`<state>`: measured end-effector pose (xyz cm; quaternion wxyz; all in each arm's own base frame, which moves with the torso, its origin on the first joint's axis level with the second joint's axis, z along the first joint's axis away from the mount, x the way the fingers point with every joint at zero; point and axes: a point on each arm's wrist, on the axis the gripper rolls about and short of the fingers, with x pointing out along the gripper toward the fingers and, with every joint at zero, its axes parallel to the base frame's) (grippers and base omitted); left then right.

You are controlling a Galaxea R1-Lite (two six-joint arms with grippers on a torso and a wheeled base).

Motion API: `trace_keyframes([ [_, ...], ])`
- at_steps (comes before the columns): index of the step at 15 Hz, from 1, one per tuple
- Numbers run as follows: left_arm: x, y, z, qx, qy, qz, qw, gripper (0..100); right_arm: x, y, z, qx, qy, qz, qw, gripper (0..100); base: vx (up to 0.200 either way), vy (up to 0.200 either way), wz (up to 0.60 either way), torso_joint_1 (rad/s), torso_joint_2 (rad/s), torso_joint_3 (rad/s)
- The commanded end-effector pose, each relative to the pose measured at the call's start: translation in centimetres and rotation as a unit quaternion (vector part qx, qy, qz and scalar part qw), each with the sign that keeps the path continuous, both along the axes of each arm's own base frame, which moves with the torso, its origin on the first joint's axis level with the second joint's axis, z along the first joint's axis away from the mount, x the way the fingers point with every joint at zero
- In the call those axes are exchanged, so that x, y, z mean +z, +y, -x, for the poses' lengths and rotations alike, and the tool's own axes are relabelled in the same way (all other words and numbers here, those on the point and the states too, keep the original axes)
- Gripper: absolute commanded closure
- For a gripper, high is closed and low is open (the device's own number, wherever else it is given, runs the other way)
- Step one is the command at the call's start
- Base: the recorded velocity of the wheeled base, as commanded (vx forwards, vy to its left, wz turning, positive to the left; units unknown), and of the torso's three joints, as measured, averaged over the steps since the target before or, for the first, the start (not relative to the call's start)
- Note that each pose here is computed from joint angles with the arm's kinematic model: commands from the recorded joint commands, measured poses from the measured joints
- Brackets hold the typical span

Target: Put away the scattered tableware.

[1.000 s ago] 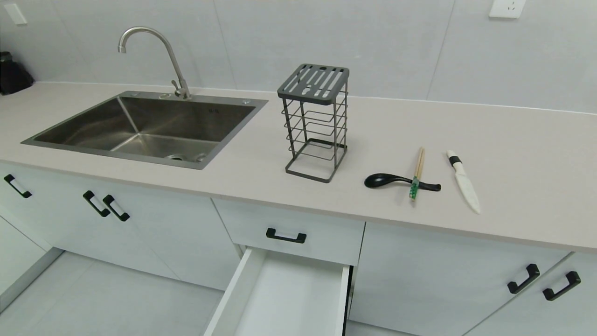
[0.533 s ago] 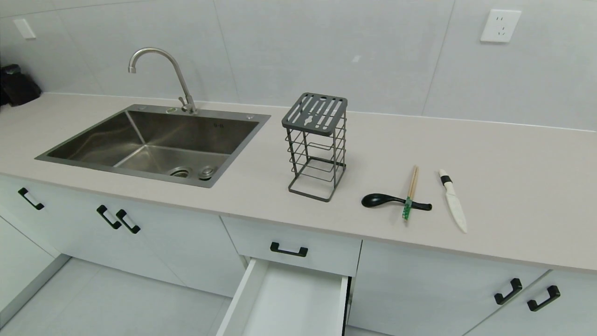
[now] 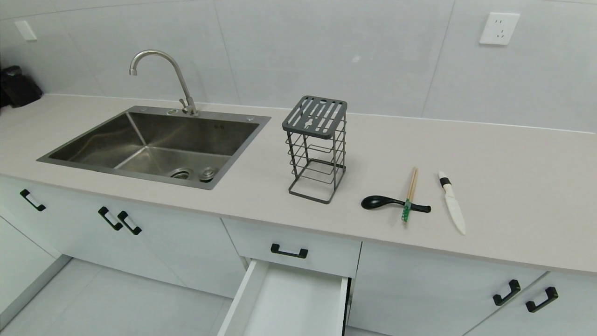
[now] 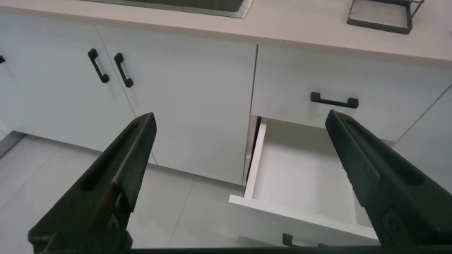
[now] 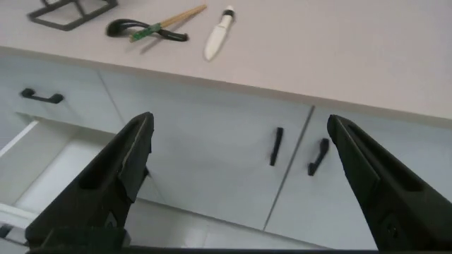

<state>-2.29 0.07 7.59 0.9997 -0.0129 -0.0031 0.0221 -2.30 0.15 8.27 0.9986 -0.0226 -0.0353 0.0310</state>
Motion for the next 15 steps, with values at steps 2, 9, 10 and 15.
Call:
trace_keyframes([
  [2,0.0,0.0,0.0,0.005,0.0,0.005,1.0,0,0.9,0.2,0.1,0.038,-0.048,0.037,0.997,0,0.2,0.0,0.0,0.007,0.0,0.007],
  [9,0.0,0.0,0.0,0.004,-0.001,0.006,1.0,0,5.6,0.6,-1.2,0.162,0.008,0.038,0.986,0,0.029,0.0,0.0,0.001,0.0,0.001],
  [10,0.0,0.0,0.0,0.004,-0.001,0.008,1.0,0,6.9,0.6,-1.9,0.177,0.018,0.038,0.983,0,0.0,0.0,0.0,0.0,0.0,0.0],
  [15,0.0,0.0,0.0,0.004,-0.001,0.009,1.0,0,11.1,1.6,-7.3,0.246,0.1,0.036,0.964,0,0.0,0.0,0.0,0.0,0.0,0.0],
])
